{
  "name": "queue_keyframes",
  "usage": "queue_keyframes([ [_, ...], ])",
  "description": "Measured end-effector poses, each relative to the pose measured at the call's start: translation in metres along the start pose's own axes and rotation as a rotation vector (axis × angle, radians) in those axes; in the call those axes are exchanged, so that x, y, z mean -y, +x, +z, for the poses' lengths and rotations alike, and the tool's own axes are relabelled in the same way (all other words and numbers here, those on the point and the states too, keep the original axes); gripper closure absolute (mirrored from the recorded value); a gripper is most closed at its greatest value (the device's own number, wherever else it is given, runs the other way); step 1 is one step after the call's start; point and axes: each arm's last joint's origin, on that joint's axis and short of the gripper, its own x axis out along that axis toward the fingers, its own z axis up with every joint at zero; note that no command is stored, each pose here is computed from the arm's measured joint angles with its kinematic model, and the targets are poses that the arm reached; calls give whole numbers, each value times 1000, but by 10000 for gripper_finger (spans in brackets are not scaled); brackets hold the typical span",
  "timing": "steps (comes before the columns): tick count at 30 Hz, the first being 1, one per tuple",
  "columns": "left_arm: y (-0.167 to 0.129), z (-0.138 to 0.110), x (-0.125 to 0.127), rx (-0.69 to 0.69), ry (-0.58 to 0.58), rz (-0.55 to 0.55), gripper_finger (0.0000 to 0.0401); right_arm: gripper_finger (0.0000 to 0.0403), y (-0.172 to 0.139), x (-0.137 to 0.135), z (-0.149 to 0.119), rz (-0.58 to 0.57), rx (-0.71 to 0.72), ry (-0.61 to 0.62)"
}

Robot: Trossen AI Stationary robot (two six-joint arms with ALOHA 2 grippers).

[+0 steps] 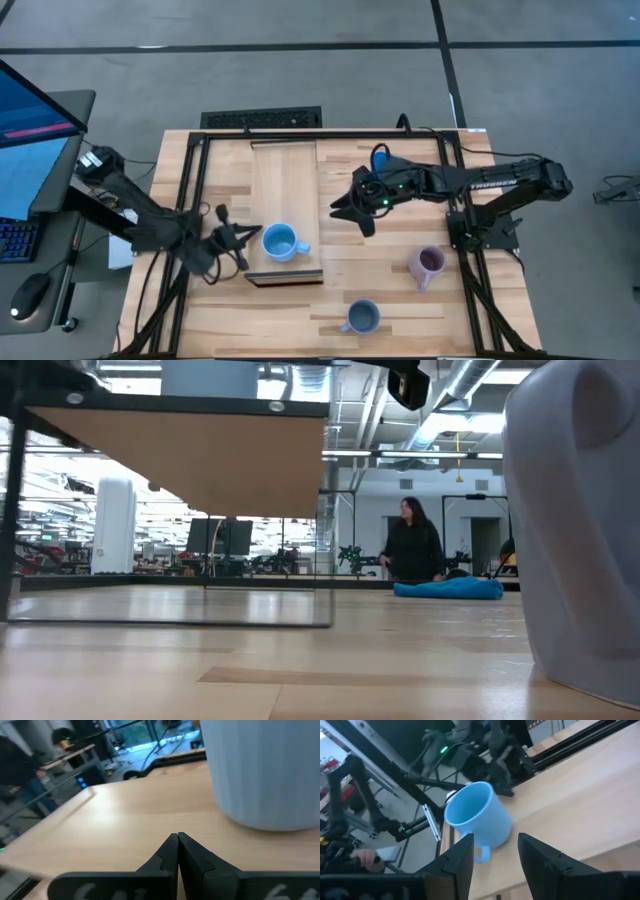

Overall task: Stack small to large cups/mugs on shelf
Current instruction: Put the blue mug on the shelf

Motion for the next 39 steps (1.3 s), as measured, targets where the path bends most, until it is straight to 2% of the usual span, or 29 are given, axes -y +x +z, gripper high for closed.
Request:
queue_keyframes([
  [6, 15, -17, -36, 245, -115, -71, 401, 230, 2, -10, -6, 32, -19, -23],
  [9, 14, -23, -51, 309, -137, -53, 401, 230, 2, -14, -8, 43, -26, -34],
  [14, 16, -18, -57, 233, -34, -20, 401, 233, 2, -15, -8, 46, -28, -36],
  [19, 10, -9, -71, 280, -41, 38, 401, 234, 2, -15, -9, 43, -32, -38],
  [25, 1, -15, -85, 219, -51, 134, 401, 236, 2, -14, -8, 39, -32, -58],
  [31, -7, -17, -98, 183, -94, 303, 401, 239, 2, -12, -8, 36, -30, -111],
  [36, -9, -22, -100, 166, -81, 266, 401, 239, 2, -11, -7, 30, -26, -112],
  [39, -9, -26, -99, 145, -69, 247, 401, 239, 2, -14, -8, 41, -31, -167],
])
